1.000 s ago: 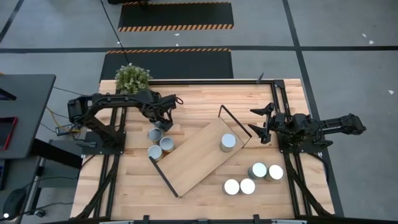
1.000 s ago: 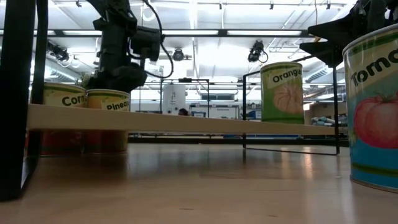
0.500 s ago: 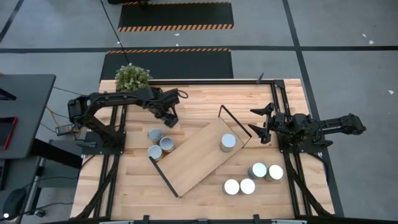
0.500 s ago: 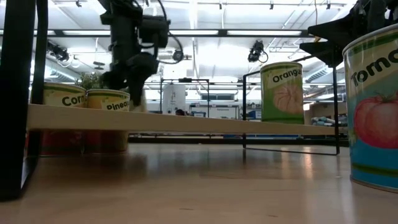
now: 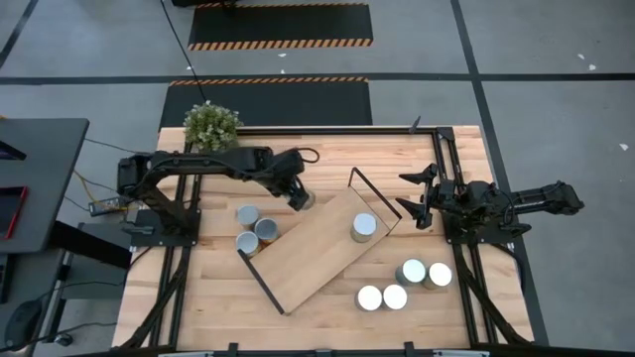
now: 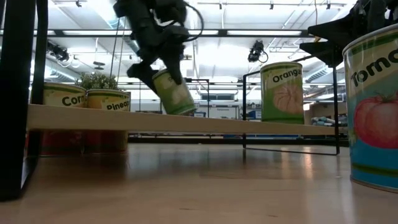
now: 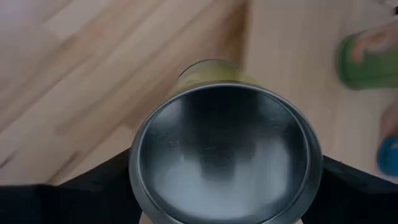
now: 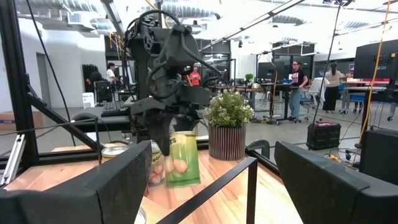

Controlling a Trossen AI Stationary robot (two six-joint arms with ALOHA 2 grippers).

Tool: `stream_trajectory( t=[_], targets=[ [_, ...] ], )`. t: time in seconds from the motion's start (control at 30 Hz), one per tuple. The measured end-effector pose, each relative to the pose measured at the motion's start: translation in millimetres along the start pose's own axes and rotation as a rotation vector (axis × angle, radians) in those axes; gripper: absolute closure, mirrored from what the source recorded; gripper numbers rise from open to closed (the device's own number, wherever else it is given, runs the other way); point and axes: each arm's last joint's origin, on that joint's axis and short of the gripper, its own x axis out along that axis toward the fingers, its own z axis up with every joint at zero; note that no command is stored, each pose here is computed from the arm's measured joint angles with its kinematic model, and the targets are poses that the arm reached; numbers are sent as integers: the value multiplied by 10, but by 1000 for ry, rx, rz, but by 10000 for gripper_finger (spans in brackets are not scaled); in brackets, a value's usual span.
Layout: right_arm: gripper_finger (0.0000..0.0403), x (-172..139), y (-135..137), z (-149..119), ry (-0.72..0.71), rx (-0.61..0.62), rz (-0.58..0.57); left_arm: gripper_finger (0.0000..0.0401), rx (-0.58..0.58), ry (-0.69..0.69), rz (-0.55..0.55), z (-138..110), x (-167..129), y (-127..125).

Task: Pick and place cans onto a shelf
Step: Put the canned pears on the shelf

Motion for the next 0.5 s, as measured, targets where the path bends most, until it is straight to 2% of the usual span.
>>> stream_trajectory(
  t=[0.23, 0.5],
  targets=[
    [56, 0, 0, 0, 0, 0, 0, 79, 97, 11, -21, 260, 183, -494],
    [56, 0, 0, 0, 0, 0, 1, 78, 164, 108, 57, 556, 416, -780]
  ],
)
